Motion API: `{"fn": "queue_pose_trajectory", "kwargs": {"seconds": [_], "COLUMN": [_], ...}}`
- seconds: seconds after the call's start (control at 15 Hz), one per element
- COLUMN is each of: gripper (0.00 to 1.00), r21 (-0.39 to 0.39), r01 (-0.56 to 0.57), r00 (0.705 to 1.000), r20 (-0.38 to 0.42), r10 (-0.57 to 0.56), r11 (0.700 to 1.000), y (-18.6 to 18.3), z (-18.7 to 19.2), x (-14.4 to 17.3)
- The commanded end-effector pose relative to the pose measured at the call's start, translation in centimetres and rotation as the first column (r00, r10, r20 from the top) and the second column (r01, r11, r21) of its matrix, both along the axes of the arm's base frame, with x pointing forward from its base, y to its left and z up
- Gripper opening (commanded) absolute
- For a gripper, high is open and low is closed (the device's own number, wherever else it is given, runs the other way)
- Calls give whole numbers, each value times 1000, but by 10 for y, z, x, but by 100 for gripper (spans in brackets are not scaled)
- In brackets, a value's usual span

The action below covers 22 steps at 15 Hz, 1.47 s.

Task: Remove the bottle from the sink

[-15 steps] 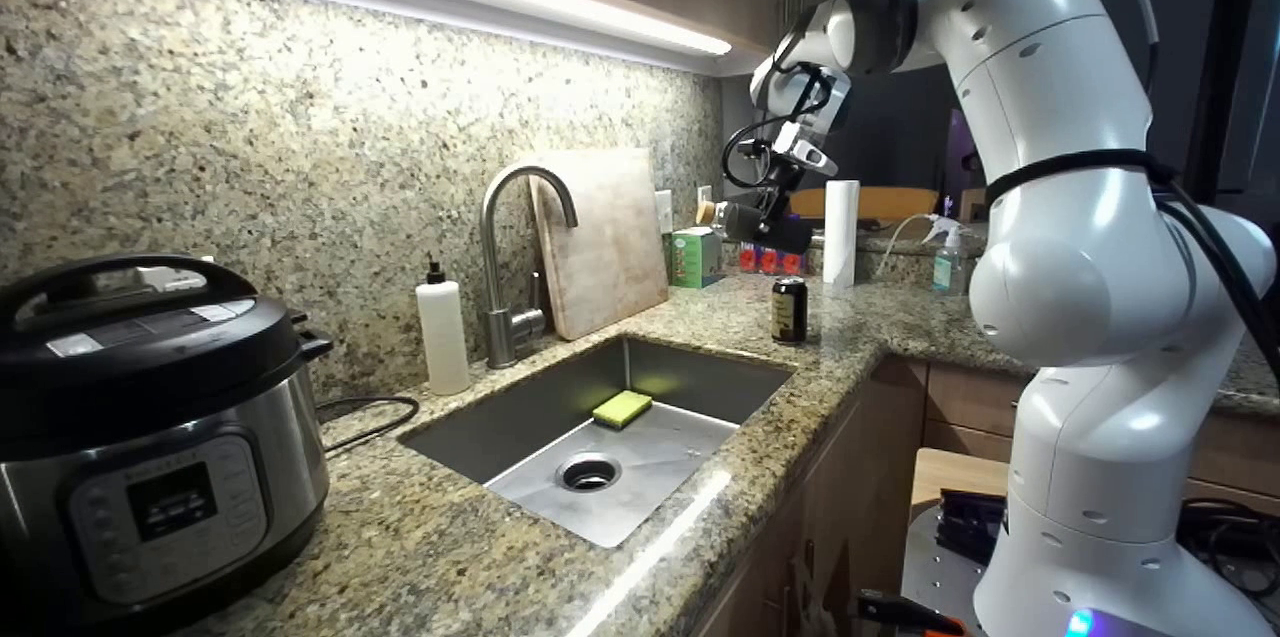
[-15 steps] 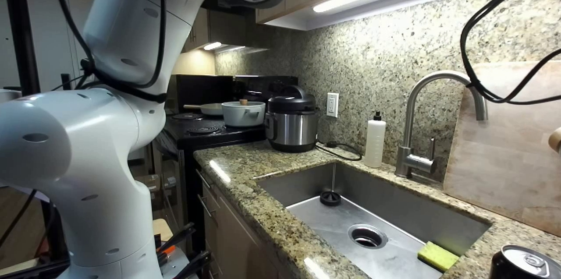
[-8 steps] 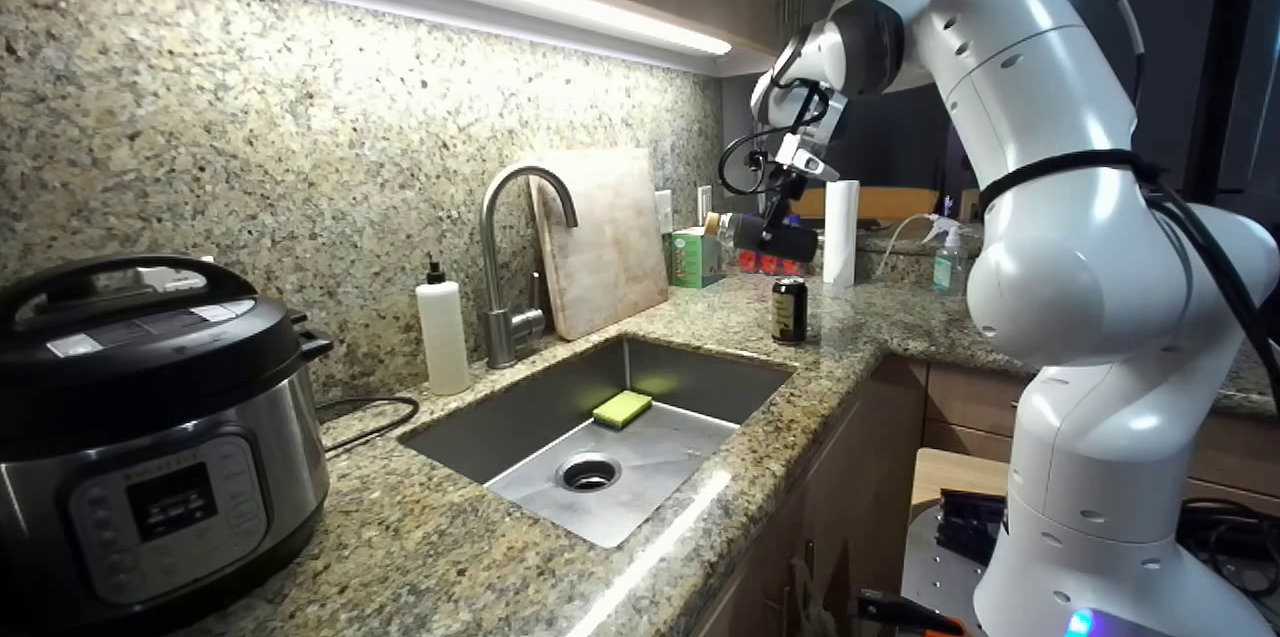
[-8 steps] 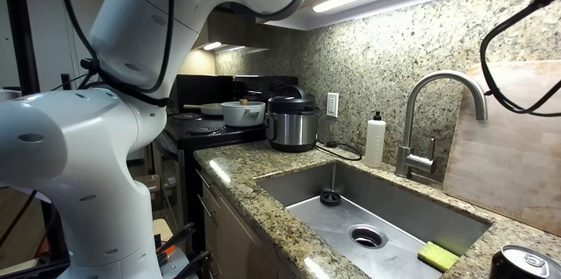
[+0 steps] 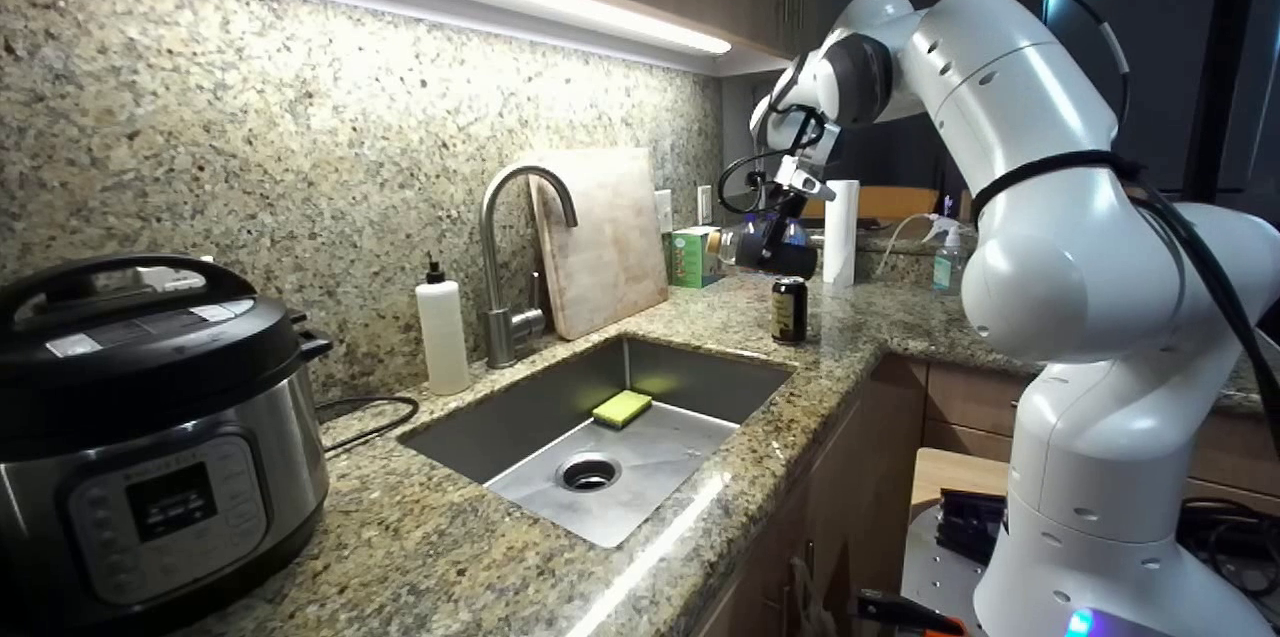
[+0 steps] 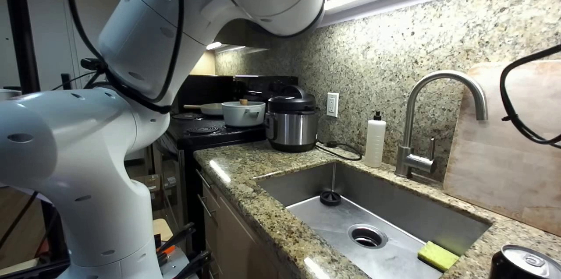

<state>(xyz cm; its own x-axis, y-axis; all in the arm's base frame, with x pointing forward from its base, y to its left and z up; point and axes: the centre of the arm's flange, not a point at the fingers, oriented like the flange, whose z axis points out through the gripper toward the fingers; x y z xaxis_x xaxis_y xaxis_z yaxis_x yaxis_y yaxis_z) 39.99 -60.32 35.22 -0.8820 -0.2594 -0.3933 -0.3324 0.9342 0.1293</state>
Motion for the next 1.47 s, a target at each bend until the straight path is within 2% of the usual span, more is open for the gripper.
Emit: {"fn": "queue_pose_trajectory", "kwargs": {"seconds": [0.0, 0.47, 0.93, 1.4], "gripper": [54, 54, 54, 54], "r21": [33, 94, 157, 184], "r01": [37, 111, 130, 141], "r00": [999, 993, 991, 988], "r20": [-4, -45, -62, -86], "r10": [-37, -107, -122, -127], "r11": [999, 989, 979, 973], "y": [-23, -43, -58, -64], "z": [-3, -37, -71, -78], "x": [11, 6, 0, 2]}}
